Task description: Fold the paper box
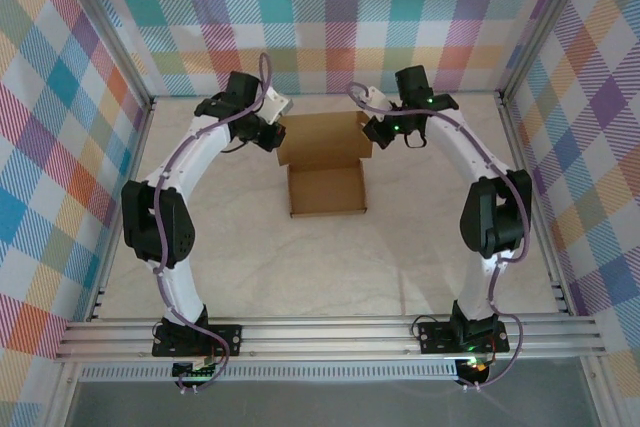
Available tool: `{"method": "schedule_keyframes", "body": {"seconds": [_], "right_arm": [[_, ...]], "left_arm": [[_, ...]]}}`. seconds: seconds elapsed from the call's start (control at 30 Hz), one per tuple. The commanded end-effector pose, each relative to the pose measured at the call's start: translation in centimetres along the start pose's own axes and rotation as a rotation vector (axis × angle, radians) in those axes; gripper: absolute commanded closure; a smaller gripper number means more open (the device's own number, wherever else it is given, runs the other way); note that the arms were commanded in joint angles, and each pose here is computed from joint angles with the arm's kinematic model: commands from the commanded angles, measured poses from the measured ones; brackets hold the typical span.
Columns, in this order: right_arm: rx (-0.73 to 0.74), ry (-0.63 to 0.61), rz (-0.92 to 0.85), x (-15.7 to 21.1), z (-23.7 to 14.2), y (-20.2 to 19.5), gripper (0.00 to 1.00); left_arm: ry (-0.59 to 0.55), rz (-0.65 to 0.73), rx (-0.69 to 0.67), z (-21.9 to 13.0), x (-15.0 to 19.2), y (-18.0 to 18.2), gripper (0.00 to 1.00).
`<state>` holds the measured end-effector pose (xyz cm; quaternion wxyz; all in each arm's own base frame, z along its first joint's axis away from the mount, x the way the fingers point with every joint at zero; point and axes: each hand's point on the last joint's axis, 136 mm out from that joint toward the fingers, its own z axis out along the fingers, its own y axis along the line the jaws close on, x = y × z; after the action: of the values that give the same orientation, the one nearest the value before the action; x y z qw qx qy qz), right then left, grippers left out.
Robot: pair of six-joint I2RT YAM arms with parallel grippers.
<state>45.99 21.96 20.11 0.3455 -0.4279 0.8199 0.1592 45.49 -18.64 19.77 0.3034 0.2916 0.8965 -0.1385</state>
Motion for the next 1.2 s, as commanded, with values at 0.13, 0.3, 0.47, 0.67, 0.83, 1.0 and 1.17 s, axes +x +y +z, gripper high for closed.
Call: {"method": "schedule_keyframes", "body": {"seconds": [0.13, 0.3, 0.47, 0.67, 0.83, 1.0, 1.17], "right_arm": [[0.281, -0.109, 0.242, -3.3, -0.2, -0.9, 1.0], [0.368, -0.173, 0.473, -3.9, -0.2, -0.3, 1.0], [0.465, -0.23, 0.592, -4.0, 0.3, 0.0, 1.0], [0.543, -0.309, 0.675, -3.6, 1.0, 0.6, 1.0], [0.576, -0.42, 0.702, -3.3, 1.4, 1.1, 1.0], [0.587, -0.505, 0.69, -2.9, 2.0, 1.8, 1.0], [0.601, -0.54, 0.709, -2.0, 2.2, 2.5, 1.0]], "left_arm": [[-0.184, -0.214, -0.106, -1.8, -5.4, 0.3, 1.0], [-0.234, -0.32, -0.122, -1.7, -6.7, -0.4, 1.0], [-0.25, -0.379, -0.149, -0.4, -7.2, -0.8, 1.0], [-0.24, -0.476, -0.157, 1.5, -7.0, -0.8, 1.0], [-0.311, -0.487, -0.151, 2.9, -6.7, -2.1, 1.0], [-0.426, -0.456, -0.163, 2.9, -6.5, -3.4, 1.0], [-0.474, -0.426, -0.166, 3.0, -5.3, -4.4, 1.0]]}}
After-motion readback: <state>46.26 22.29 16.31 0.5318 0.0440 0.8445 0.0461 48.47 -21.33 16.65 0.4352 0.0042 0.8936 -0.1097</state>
